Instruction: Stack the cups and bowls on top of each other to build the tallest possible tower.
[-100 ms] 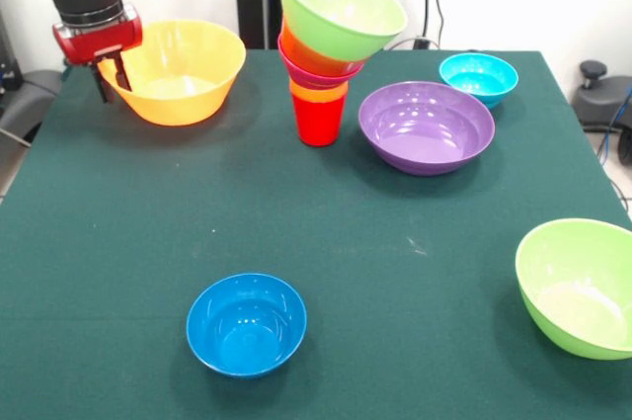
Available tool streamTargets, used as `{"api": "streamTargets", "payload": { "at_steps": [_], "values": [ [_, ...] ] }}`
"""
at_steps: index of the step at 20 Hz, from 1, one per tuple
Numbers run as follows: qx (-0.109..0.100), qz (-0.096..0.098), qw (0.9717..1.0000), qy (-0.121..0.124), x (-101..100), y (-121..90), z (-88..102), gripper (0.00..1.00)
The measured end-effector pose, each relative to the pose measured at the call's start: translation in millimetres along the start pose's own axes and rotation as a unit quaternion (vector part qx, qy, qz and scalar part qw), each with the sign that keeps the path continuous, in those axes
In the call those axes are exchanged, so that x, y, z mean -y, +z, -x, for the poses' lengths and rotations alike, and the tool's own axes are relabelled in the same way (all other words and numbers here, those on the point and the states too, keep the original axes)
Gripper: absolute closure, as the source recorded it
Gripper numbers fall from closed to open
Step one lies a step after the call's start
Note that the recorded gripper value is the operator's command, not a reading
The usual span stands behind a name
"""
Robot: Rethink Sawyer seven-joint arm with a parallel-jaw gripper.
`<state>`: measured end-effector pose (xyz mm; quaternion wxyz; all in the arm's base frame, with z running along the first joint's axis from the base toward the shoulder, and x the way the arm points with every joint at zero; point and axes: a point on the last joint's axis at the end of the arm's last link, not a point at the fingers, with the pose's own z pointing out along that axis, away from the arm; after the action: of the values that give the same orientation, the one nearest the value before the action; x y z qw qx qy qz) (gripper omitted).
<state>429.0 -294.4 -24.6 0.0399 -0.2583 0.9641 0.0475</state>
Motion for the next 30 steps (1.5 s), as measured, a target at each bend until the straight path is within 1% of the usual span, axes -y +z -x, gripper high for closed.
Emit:
{"api": "streamTargets", "payload": {
  "at_steps": [6, 13, 17, 24, 30],
  "values": [
    [-0.001, 0.001, 1.0, 0.002, 0, -2, -0.2, 1.0],
    [-0.009, 0.006, 0.9999, 0.007, -2, -13, -1.1, 1.0],
    [-0.017, 0.002, 0.9998, 0.005, -1, -22, -3.2, 1.0],
    [-0.036, -0.013, 0.9993, 0.003, 8, -39, -9.2, 1.0],
    [-0.047, -0.024, 0.9986, 0.003, 14, -51, -12.1, 1.0]
  ]
}}
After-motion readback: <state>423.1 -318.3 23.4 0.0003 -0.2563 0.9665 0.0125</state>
